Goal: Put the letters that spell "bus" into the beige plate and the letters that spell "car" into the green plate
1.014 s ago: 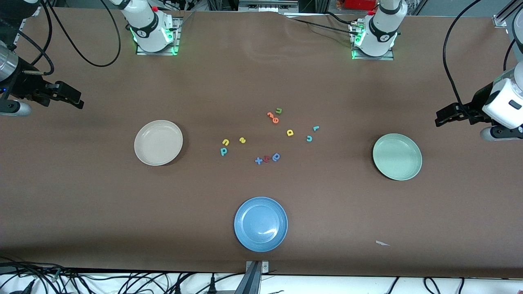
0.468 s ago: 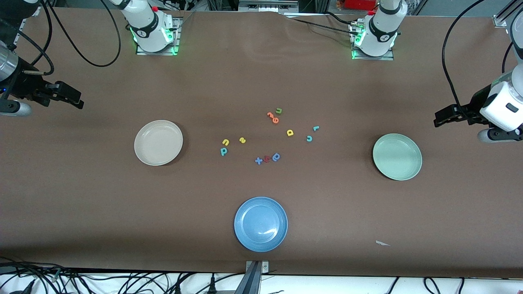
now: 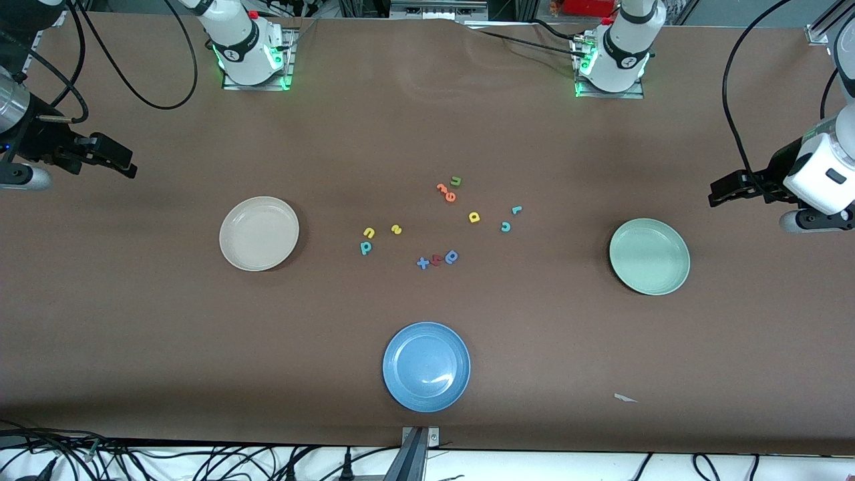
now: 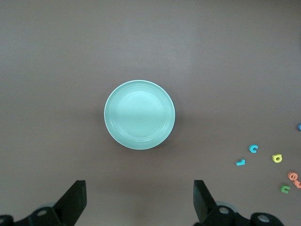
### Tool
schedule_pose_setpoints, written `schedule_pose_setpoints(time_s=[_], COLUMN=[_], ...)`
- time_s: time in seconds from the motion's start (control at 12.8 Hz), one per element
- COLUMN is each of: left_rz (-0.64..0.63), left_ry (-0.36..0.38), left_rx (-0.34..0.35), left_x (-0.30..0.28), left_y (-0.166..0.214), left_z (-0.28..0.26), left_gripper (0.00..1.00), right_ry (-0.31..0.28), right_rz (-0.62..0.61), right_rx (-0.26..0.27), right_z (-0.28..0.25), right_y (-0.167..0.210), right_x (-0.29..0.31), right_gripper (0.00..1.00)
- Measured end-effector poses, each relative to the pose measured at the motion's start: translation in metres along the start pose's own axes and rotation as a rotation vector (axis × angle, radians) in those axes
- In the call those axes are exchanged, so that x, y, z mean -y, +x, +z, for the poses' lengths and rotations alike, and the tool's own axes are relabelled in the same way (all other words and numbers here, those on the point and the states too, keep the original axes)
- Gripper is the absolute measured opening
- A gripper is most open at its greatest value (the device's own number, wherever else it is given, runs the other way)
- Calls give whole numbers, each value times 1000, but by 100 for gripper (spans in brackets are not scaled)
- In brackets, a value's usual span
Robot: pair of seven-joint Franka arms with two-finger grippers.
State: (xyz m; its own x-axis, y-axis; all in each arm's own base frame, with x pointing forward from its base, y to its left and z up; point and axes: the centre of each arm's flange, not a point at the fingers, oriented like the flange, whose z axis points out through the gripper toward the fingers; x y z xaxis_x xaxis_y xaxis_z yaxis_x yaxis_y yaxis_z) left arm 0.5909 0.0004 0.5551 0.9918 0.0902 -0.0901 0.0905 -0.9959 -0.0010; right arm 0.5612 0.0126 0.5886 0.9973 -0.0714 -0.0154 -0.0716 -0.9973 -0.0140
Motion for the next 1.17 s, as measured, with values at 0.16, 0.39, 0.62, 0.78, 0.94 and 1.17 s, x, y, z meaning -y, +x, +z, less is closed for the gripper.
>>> schedule_pose_setpoints(time_s=[0.16, 0.39, 0.62, 0.78, 0.94, 1.17], left_rz=[0, 2, 3, 3, 6, 8], left_ry=[0, 0, 1, 1, 1, 1], left_rx=[2, 5, 7, 7, 7, 7], left_x=[0, -1, -2, -2, -4, -5], left_y=[0, 1, 1, 1, 1, 1], left_z=[1, 2, 3, 3, 3, 3], left_gripper=[100, 100, 100, 100, 100, 100], right_ry=[0, 0, 0, 0, 0, 0], right_rz=[0, 0, 0, 0, 0, 0], right_rx=[0, 0, 0, 0, 0, 0], right_z=[0, 0, 0, 0, 0, 0], right_y=[0, 0, 0, 0, 0, 0], right_x=[0, 0, 0, 0, 0, 0], right_gripper=[100, 100, 100, 100, 100, 100])
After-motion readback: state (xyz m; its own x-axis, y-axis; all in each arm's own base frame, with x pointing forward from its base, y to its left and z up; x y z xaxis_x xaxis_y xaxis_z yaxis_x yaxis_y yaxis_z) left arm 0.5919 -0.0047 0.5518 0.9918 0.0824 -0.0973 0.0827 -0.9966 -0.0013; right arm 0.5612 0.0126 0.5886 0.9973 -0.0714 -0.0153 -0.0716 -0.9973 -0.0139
